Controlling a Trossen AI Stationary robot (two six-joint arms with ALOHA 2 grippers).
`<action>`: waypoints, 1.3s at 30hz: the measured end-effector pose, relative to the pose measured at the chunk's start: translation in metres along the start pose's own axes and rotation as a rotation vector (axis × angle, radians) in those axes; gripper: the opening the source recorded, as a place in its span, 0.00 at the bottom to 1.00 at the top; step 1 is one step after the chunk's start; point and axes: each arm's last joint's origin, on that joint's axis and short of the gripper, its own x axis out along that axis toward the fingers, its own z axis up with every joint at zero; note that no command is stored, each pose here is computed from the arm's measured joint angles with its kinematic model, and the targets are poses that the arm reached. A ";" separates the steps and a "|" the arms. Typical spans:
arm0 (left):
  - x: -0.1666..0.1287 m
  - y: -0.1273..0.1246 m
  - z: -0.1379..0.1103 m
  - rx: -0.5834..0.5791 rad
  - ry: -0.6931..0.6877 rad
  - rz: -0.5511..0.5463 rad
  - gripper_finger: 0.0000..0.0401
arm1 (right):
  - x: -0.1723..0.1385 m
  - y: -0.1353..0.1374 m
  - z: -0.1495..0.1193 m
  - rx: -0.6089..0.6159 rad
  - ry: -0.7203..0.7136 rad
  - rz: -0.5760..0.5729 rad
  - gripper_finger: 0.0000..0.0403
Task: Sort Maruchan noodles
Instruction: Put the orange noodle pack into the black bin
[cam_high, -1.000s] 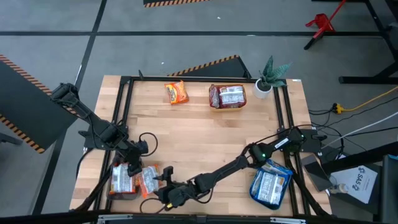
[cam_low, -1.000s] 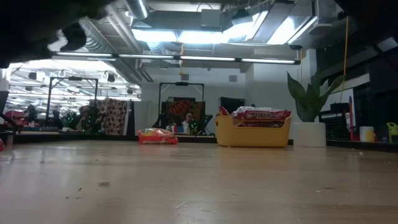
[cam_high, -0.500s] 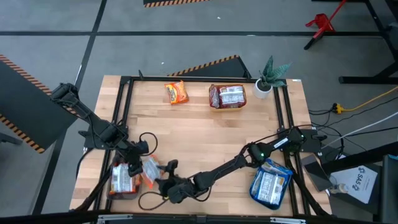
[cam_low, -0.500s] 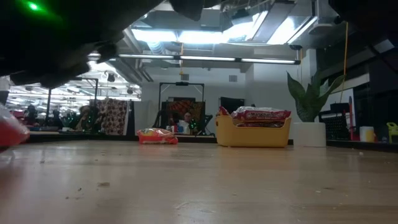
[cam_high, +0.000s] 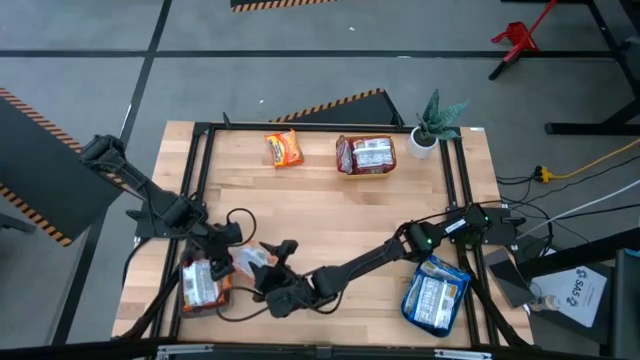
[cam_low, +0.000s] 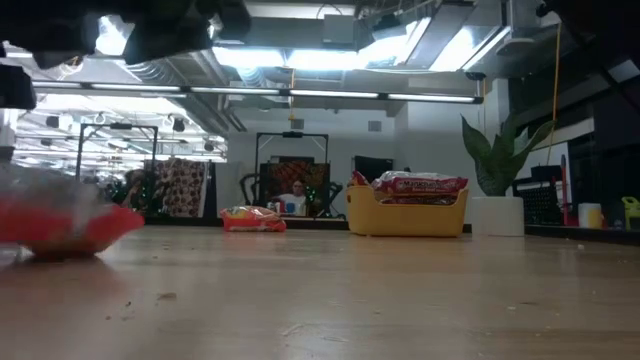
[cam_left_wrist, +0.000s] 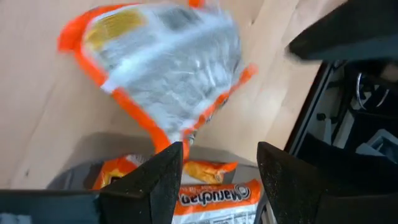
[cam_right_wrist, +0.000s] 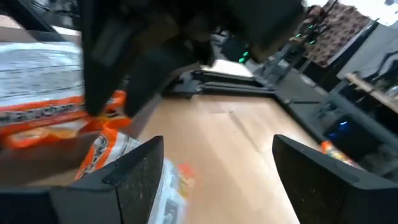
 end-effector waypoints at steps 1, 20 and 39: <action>0.000 0.000 0.001 0.004 -0.008 -0.004 0.50 | 0.000 0.001 -0.001 0.002 0.004 0.017 0.72; 0.029 0.012 0.027 0.101 0.007 0.161 0.50 | -0.056 0.035 -0.014 -0.071 0.093 0.328 0.72; 0.051 0.038 0.040 0.089 0.154 0.371 0.50 | -0.034 0.028 -0.026 -0.145 0.162 0.369 0.72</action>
